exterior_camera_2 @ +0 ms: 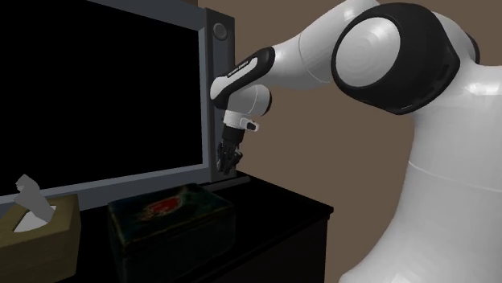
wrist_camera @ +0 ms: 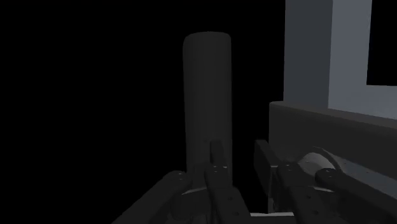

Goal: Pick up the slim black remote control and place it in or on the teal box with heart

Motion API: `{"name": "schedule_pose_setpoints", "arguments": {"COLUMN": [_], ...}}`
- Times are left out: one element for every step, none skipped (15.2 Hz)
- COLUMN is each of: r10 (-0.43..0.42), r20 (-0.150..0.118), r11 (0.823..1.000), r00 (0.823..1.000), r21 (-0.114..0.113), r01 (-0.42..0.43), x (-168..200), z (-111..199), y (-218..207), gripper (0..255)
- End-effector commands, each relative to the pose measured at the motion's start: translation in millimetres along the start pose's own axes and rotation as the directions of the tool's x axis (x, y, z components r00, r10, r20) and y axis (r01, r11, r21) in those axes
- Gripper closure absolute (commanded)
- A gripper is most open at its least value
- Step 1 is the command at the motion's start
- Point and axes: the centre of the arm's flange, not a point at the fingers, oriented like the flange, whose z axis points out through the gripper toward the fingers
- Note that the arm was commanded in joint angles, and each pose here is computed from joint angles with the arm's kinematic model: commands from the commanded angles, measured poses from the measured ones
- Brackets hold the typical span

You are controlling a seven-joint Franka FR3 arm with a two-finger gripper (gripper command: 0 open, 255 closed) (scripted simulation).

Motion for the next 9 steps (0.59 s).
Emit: {"name": "schedule_pose_setpoints", "arguments": {"r10": [0.03, 0.03, 0.03, 0.03, 0.03, 0.03, 0.028, 0.028, 0.028], "r20": [0.053, 0.052, 0.052, 0.053, 0.053, 0.052, 0.054, 0.054, 0.054], "r11": [0.987, 0.987, 0.987, 0.987, 0.987, 0.987, 0.987, 0.987, 0.987], "r00": [0.998, 0.998, 0.998, 0.998, 0.998, 0.998, 0.998, 0.998, 0.998], "r21": [-0.157, -0.158, -0.157, -0.158, -0.158, -0.158, -0.157, -0.157, -0.157], "r01": [-0.021, -0.021, -0.022, -0.021, -0.021, -0.021, -0.019, -0.019, -0.019], "x": [16, 12, 13, 18, 16, 16, 11, 10, 9], "z": [53, 66, 64, 66, 66, 73, 52, 47, 41], "y": [11, 8, 15, 14, 17, 12, -9, -10, -11], "gripper": [255, 255, 255, 255, 255, 255, 255, 255, 255]}}
